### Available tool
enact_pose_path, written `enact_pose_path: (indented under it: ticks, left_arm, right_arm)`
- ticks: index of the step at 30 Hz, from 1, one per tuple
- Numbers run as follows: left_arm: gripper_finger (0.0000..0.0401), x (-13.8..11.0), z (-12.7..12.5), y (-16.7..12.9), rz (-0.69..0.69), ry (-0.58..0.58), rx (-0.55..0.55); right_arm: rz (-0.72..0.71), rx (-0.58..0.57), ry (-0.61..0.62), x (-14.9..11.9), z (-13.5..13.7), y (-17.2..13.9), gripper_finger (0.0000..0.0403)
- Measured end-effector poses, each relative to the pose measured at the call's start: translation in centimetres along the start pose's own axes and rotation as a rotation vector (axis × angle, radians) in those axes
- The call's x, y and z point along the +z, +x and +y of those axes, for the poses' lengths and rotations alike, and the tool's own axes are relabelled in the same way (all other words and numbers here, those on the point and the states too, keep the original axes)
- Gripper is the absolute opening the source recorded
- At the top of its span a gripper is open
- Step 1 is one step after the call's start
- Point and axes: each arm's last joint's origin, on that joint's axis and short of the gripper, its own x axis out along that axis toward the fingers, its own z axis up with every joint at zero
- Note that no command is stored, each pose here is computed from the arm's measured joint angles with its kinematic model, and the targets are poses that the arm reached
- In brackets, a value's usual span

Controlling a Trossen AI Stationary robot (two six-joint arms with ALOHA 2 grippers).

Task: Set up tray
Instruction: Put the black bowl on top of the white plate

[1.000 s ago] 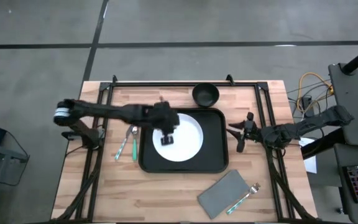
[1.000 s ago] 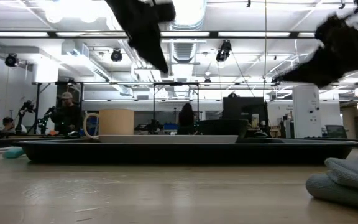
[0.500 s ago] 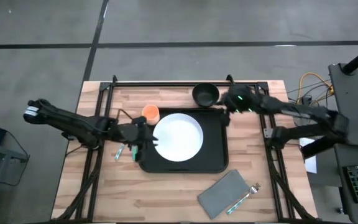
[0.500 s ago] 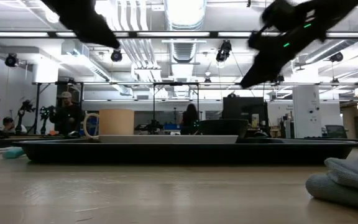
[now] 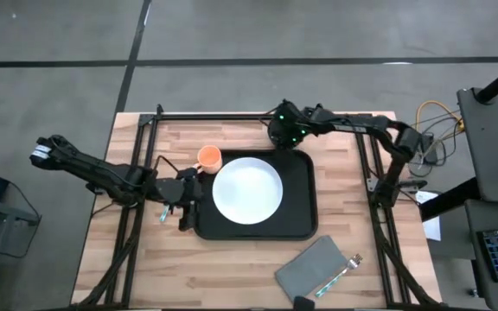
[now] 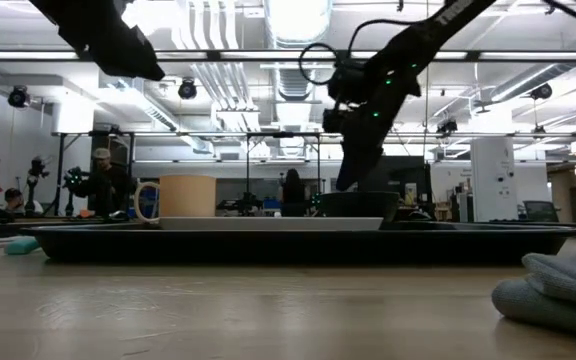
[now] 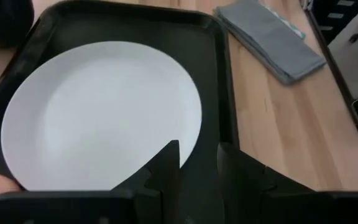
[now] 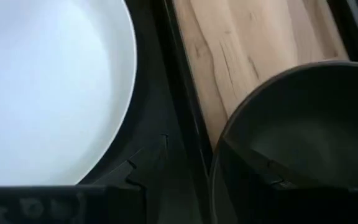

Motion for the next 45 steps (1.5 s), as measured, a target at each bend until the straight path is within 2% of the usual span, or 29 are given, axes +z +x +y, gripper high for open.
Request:
enact_pose_path:
  ticks: [4, 10, 14, 18, 24, 29, 34, 39, 42, 45]
  left_arm:
    - [0.0089, 0.2, -0.3, -0.2, -0.007, 0.010, -0.015]
    - [0.0089, 0.7, -0.8, -0.6, -0.022, 0.028, -0.042]
    - [0.0089, 0.7, -1.0, -0.7, -0.026, 0.032, -0.052]
    - [0.0089, 0.7, -1.1, -0.7, -0.026, 0.030, -0.053]
    - [0.0089, 0.7, -1.1, -0.7, -0.025, 0.028, -0.053]
    - [0.0089, 0.7, -1.0, -0.7, -0.026, 0.019, -0.050]
    - [0.0089, 0.7, -1.0, -0.7, -0.026, 0.018, -0.049]
    - [0.0089, 0.7, -1.0, -0.7, -0.027, 0.017, -0.046]
    - [0.0089, 0.7, -1.0, -0.7, -0.027, 0.017, -0.046]
    - [0.0089, 0.7, -1.0, -0.7, -0.027, 0.014, -0.046]
  right_arm:
    - [0.005, -0.007, 0.031, 0.4, -0.9, 0.4, 0.0145]
    - [0.064, -0.012, 0.103, -0.5, -2.2, 1.5, 0.0136]
    - [0.095, -0.001, 0.108, -1.0, -2.3, 2.1, 0.0099]
    - [0.098, 0.005, 0.083, -1.0, -2.2, 2.0, 0.0026]
    - [0.125, -0.079, 0.032, -0.8, -1.1, -0.3, 0.0009]
    - [0.114, -0.134, -0.120, 0.6, 3.6, -3.5, 0.0008]
    - [0.035, -0.076, -0.299, 1.9, 11.3, -4.2, 0.0008]
    - [-0.052, 0.018, -0.429, 2.0, 17.9, -2.8, 0.0008]
    - [-0.057, 0.050, -0.460, 1.7, 19.9, -1.6, 0.0008]
    - [-0.030, 0.060, -0.455, 1.3, 20.7, 0.0, 0.0008]
